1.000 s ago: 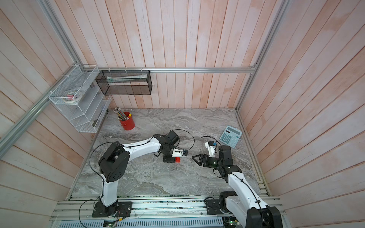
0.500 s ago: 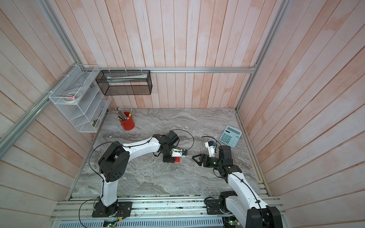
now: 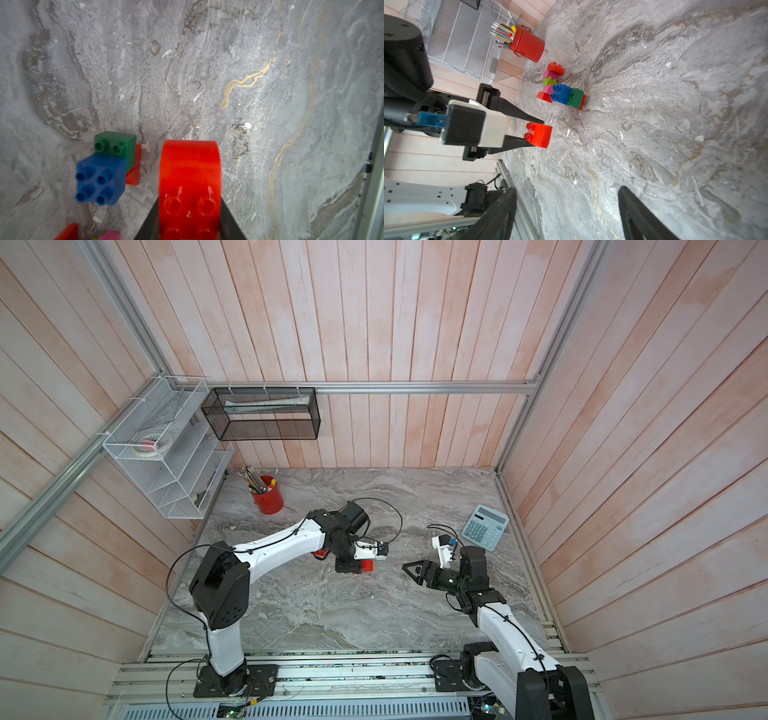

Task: Assemble the letter s with lego
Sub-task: Pick up the lego brick from the center of the board, then assemble the lego brick with the lego brick.

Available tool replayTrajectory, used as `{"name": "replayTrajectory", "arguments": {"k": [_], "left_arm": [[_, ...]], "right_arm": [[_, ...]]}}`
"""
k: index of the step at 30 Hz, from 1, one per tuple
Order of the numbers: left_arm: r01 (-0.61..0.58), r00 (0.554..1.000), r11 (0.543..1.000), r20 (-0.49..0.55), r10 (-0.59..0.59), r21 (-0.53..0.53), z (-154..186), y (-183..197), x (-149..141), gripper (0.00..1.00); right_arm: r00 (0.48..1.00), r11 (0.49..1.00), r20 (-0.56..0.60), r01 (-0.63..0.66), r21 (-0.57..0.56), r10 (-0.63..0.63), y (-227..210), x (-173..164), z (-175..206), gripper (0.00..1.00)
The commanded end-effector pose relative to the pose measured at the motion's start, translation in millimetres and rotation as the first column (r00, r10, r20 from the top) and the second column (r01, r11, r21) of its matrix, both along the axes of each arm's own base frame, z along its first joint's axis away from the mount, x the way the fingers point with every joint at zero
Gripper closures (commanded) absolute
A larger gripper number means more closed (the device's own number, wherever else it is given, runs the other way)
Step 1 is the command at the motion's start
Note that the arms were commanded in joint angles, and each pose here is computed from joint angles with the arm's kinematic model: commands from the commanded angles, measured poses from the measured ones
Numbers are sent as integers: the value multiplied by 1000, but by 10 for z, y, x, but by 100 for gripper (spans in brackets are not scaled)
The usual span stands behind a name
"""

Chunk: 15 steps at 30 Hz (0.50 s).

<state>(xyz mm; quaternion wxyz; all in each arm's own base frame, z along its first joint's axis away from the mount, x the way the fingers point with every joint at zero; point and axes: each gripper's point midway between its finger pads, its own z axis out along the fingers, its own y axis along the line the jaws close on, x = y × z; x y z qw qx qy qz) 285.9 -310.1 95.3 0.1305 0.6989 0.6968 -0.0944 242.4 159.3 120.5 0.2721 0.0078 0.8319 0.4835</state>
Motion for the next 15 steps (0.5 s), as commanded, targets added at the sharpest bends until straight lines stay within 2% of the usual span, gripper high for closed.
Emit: {"name": "replayTrajectory", "arguments": {"k": [1,10,15], "left_arm": [[7,1000,1000,5,-7,-12,237,90,54,65],[14,999,999,48,-12,-40,453,166,382,65],[21,998,999,58,-19,-38,435,163,530,65]], "right_arm": [[1000,997,0,-9,77,9,102,52,91,20],[994,990,-89,-59,125,71,398,217,-19,19],[985,985,-116,-108,135,124,603,326,-70,19]]}}
